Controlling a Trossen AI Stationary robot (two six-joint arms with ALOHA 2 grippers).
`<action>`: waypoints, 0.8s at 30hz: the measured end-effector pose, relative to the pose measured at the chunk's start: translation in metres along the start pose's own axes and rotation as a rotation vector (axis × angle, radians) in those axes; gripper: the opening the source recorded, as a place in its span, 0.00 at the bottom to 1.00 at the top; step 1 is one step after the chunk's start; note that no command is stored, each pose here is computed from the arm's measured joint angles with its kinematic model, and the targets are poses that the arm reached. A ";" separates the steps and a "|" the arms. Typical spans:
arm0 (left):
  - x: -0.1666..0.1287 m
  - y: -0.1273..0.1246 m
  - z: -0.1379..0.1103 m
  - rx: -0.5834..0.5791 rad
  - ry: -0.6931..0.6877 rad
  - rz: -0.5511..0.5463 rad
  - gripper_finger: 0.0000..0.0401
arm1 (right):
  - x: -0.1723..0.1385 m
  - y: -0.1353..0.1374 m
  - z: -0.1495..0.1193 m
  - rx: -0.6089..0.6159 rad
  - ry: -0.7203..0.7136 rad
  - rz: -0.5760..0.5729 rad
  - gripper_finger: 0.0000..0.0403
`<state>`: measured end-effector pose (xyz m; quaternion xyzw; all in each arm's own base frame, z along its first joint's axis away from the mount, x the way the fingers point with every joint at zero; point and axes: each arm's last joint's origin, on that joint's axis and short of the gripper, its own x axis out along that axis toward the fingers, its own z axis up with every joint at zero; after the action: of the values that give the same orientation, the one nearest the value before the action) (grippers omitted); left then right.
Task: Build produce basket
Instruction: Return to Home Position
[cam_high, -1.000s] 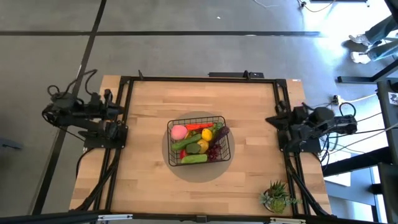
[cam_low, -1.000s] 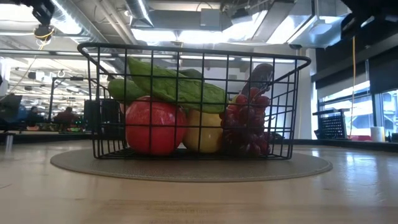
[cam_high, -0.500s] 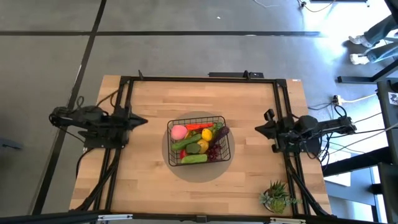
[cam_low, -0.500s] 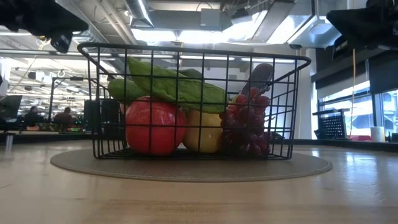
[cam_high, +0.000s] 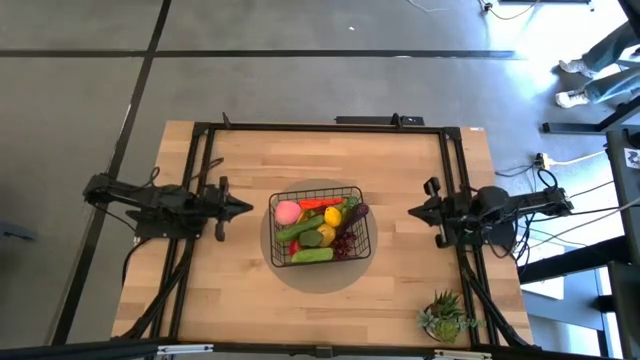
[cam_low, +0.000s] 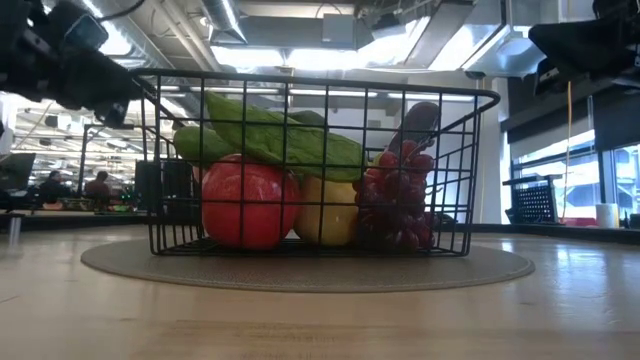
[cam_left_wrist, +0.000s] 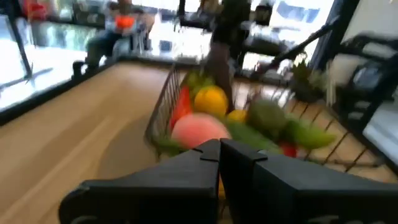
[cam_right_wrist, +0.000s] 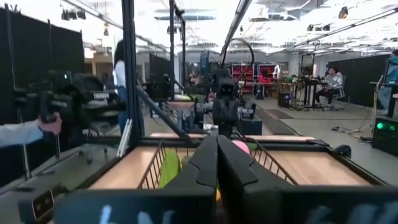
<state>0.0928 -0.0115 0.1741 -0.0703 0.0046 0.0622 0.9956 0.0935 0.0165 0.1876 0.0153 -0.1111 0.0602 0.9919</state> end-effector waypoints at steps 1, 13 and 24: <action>0.001 0.000 0.000 -0.003 -0.018 -0.008 0.00 | 0.000 0.000 -0.001 -0.008 0.009 0.000 0.00; 0.002 -0.004 -0.003 0.104 -0.053 -0.115 0.00 | -0.001 0.000 -0.012 -0.019 0.126 0.000 0.00; 0.002 -0.004 -0.003 0.105 -0.052 -0.115 0.04 | -0.001 0.000 -0.015 -0.021 0.152 0.000 0.00</action>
<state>0.0954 -0.0153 0.1711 -0.0167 -0.0221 0.0064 0.9996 0.0956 0.0169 0.1732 0.0005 -0.0361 0.0602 0.9975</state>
